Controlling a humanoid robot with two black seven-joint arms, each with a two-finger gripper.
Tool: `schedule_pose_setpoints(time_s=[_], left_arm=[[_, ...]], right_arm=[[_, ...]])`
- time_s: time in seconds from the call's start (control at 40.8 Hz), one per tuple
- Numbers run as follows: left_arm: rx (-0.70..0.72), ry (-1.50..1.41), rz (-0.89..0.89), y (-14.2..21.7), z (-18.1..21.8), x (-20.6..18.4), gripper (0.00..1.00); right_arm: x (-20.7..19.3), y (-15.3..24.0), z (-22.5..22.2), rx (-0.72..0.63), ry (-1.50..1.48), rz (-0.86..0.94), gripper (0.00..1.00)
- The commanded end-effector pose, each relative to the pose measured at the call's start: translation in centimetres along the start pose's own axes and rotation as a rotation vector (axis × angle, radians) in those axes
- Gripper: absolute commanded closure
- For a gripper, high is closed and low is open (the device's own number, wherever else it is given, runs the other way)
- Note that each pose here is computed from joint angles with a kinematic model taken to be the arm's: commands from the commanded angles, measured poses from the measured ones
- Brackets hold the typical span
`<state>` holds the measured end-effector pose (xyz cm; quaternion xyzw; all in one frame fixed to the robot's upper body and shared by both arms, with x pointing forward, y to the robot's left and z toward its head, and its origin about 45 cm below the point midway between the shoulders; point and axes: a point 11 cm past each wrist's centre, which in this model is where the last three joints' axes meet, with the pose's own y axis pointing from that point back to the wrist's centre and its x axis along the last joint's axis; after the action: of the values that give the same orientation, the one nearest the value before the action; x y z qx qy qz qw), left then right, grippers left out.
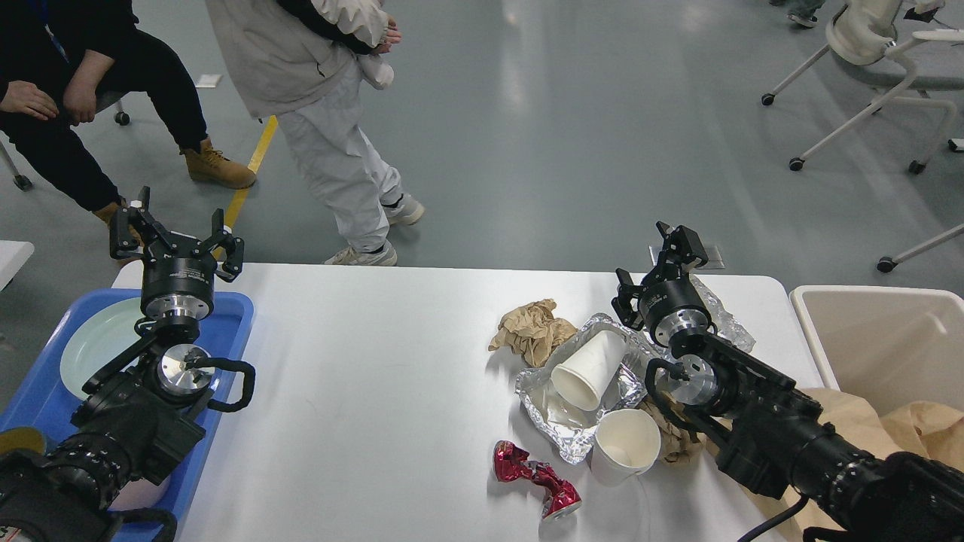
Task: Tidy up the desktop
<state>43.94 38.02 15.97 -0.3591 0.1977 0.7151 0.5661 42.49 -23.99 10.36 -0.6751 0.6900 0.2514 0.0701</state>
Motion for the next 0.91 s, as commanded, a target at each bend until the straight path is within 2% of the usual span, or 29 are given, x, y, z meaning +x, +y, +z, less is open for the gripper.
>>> schedule_pose_setpoints(time_s=[0.0, 0.392, 0.613, 0.883], left_arm=[[-0.001, 0.001, 0.0, 0.0, -0.1, 0.0, 0.04], [-0.001, 0.001, 0.0, 0.0, -0.1, 0.0, 0.04], [0.0, 0.001, 0.001, 0.1, -0.1, 0.1, 0.04], [0.0, 0.001, 0.001, 0.1, -0.1, 0.1, 0.03]], right_arm=[[0.0, 0.0, 0.0, 0.0, 0.0, 0.0, 0.0], [-0.1, -0.3, -0.5, 0.003, -0.002, -0.003, 0.0], [2.3, -0.9, -4.5, 0.069, 0.033, 0.033, 0.0], [4.6, -0.9, -7.2, 0.108, 0.069, 0.068, 0.0]])
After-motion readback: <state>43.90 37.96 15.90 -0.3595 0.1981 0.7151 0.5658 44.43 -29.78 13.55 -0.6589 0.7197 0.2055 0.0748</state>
